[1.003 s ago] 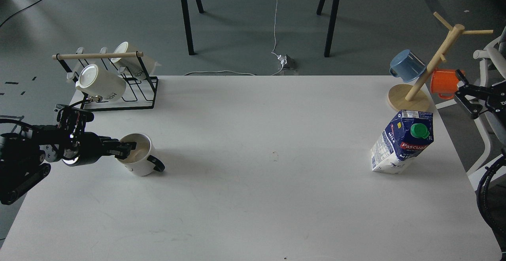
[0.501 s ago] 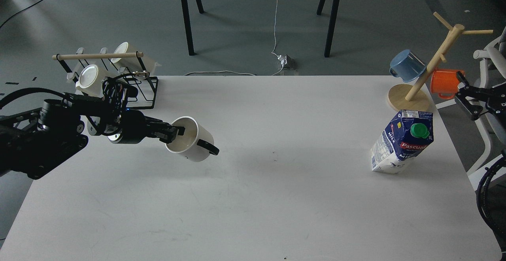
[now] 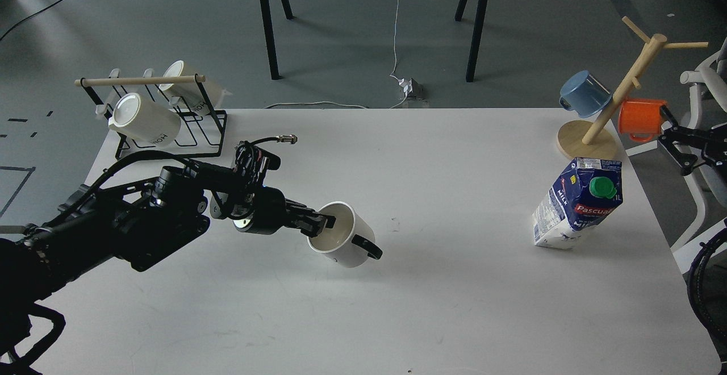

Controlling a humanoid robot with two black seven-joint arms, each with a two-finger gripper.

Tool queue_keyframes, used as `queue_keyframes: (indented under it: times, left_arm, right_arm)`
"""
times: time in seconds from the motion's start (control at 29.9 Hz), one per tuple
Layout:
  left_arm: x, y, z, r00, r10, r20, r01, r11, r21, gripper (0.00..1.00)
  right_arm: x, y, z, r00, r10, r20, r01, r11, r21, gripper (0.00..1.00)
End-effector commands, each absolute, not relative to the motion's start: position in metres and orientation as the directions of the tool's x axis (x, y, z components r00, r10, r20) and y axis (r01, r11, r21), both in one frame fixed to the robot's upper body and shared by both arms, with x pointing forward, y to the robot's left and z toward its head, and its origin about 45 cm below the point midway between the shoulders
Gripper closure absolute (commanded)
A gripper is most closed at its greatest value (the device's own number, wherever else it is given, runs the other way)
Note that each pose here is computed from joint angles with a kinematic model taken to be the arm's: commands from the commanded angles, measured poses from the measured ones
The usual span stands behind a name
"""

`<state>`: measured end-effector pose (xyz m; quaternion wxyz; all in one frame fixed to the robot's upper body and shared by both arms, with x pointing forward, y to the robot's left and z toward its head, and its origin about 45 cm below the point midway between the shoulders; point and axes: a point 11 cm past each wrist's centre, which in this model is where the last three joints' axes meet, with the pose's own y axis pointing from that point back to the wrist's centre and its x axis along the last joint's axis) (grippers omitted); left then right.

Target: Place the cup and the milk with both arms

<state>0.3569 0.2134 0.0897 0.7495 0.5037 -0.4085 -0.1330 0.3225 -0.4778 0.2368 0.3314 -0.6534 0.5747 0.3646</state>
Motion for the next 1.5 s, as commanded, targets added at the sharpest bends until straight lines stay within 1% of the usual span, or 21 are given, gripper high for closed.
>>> queue_keyframes:
  times: [0.0, 0.27, 0.33, 0.37, 0.4, 0.53, 0.6, 0.63, 0.67, 0.7, 0.77, 0.84, 0.94, 1.07, 1.17, 1.24, 1.34, 1.47]
  left_arm:
    - [0.354, 0.213, 0.087, 0.635, -0.611, 0.473, -0.205, 0.457, 0.866, 0.89]
    - [0.349, 0.211, 0.084, 0.636, -0.612, 0.469, -0.191, 0.465, 0.865, 0.77]
    - [0.348, 0.210, 0.084, 0.637, -0.612, 0.469, -0.190, 0.466, 0.864, 0.67]
    - [0.348, 0.211, 0.084, 0.637, -0.611, 0.470, -0.191, 0.465, 0.864, 0.58]
    - [0.350, 0.211, 0.086, 0.636, -0.608, 0.475, -0.195, 0.468, 0.862, 0.52]
    - [0.355, 0.206, 0.098, 0.626, -0.586, 0.514, -0.219, 0.501, 0.837, 0.38]
    - [0.363, 0.200, 0.112, 0.660, -0.500, 0.560, -0.247, 0.560, 0.791, 0.28]
    - [0.367, 0.197, 0.119, 0.688, -0.439, 0.578, -0.260, 0.595, 0.761, 0.25]
    - [0.371, 0.195, 0.126, 0.715, -0.374, 0.590, -0.273, 0.628, 0.729, 0.24]
    - [0.377, 0.196, 0.137, 0.752, -0.274, 0.600, -0.299, 0.670, 0.680, 0.24]
    - [0.387, 0.206, 0.158, 0.813, -0.043, 0.581, -0.365, 0.740, 0.565, 0.19]
    - [0.390, 0.222, 0.167, 0.841, 0.148, 0.520, -0.427, 0.772, 0.471, 0.14]
    - [0.397, 0.242, 0.183, 0.835, 0.331, 0.440, -0.505, 0.778, 0.374, 0.13]
    - [0.402, 0.267, 0.196, 0.801, 0.481, 0.355, -0.585, 0.757, 0.293, 0.13]
    - [0.403, 0.282, 0.201, 0.768, 0.566, 0.299, -0.636, 0.731, 0.247, 0.13]
    - [0.406, 0.293, 0.206, 0.744, 0.597, 0.299, -0.664, 0.710, 0.234, 0.10]
    - [0.415, 0.309, 0.229, 0.694, 0.650, 0.309, -0.713, 0.681, 0.167, 0.10]
    - [0.406, 0.318, 0.216, 0.678, 0.683, 0.270, -0.732, 0.662, 0.163, 0.10]
  right_arm:
    - [0.322, -0.477, 0.236, 0.073, -0.509, -0.858, -0.993, -0.120, -0.013, 0.02]
    - [0.322, -0.478, 0.236, 0.072, -0.509, -0.858, -0.993, -0.119, -0.013, 0.02]
    - [0.322, -0.478, 0.236, 0.072, -0.509, -0.858, -0.993, -0.117, -0.014, 0.02]
    - [0.322, -0.478, 0.236, 0.072, -0.509, -0.858, -0.993, -0.117, -0.014, 0.02]
    - [0.322, -0.478, 0.236, 0.072, -0.509, -0.858, -0.993, -0.119, -0.013, 0.02]
    - [0.321, -0.476, 0.236, 0.076, -0.505, -0.860, -0.991, -0.130, -0.011, 0.02]
    - [0.320, -0.476, 0.238, 0.078, -0.497, -0.864, -0.992, -0.129, -0.015, 0.02]
    - [0.320, -0.478, 0.239, 0.077, -0.495, -0.866, -0.992, -0.126, -0.016, 0.02]
    - [0.318, -0.478, 0.238, 0.073, -0.488, -0.870, -0.992, -0.123, -0.014, 0.02]
    - [0.314, -0.477, 0.235, 0.066, -0.472, -0.879, -0.992, -0.124, -0.008, 0.02]
    - [0.301, -0.475, 0.229, 0.045, -0.426, -0.903, -0.991, -0.130, 0.012, 0.02]
    - [0.286, -0.479, 0.225, 0.014, -0.394, -0.919, -0.991, -0.126, 0.039, 0.02]
    - [0.259, -0.491, 0.217, -0.046, -0.356, -0.933, -0.993, -0.084, 0.081, 0.02]
    - [0.231, -0.509, 0.210, -0.110, -0.341, -0.934, -0.992, -0.024, 0.126, 0.01]
    - [0.199, -0.506, 0.190, -0.192, -0.293, -0.937, -0.979, -0.015, 0.205, 0.01]
    - [0.178, -0.498, 0.174, -0.245, -0.262, -0.933, -0.966, -0.020, 0.259, 0.01]
    - [0.149, -0.478, 0.144, -0.310, -0.180, -0.934, -0.948, -0.022, 0.318, 0.01]
    - [0.131, -0.431, 0.106, -0.348, -0.056, -0.936, -0.934, -0.068, 0.352, 0.01]
